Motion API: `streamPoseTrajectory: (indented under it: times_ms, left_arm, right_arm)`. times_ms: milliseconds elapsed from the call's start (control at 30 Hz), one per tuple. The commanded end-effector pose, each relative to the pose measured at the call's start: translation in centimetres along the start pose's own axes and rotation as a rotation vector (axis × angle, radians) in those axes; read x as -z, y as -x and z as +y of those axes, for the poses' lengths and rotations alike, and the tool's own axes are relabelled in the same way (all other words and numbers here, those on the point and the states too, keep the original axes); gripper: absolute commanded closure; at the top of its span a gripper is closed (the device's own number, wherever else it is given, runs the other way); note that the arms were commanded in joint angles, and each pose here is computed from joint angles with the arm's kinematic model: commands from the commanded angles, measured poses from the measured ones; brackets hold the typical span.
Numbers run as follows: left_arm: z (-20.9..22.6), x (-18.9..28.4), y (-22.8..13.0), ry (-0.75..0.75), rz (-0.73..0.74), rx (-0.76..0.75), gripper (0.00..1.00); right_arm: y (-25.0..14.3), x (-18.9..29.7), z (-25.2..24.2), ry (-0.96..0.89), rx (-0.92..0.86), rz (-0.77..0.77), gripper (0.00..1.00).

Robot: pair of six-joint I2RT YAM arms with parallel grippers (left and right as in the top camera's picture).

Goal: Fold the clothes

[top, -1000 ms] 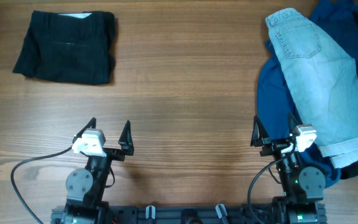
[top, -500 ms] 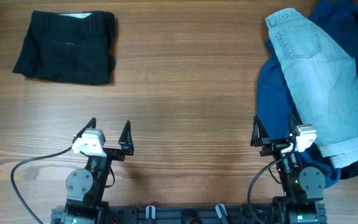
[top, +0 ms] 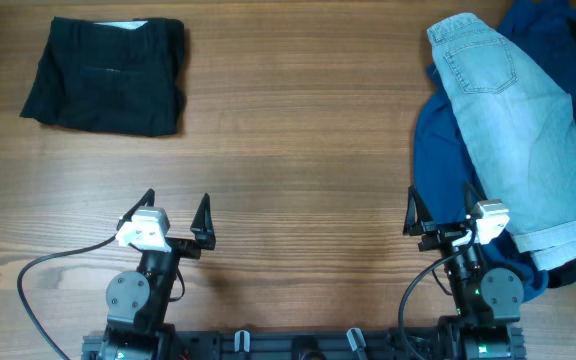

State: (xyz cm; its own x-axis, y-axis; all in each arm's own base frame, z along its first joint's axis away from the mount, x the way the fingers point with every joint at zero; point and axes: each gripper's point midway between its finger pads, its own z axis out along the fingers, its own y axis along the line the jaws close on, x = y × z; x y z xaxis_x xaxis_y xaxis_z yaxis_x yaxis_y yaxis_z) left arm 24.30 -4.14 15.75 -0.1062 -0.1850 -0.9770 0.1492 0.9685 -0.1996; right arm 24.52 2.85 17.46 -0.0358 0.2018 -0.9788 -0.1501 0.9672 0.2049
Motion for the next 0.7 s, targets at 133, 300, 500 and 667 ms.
streamPoseTrajectory:
  times_ms: [133,300,500,667]
  left_arm:
    - [-0.3,0.0,0.6,-0.017,-0.027,0.010,0.00]
    - [-1.4,0.2,1.5,-0.077,-0.050,0.060,0.00]
    - [-2.5,-0.2,2.6,-0.114,0.021,0.066,0.00]
    - [-4.0,-2.4,3.5,-0.146,0.206,0.081,0.00]
  right_arm:
    - [0.2,0.0,-0.1,-0.008,-0.010,-0.009,0.00]
    - [0.2,0.0,-0.1,-0.008,-0.010,-0.009,0.00]
    - [0.2,0.0,-0.1,-0.008,-0.010,-0.009,0.00]
    - [1.6,0.1,0.3,0.007,0.004,-0.067,0.00]
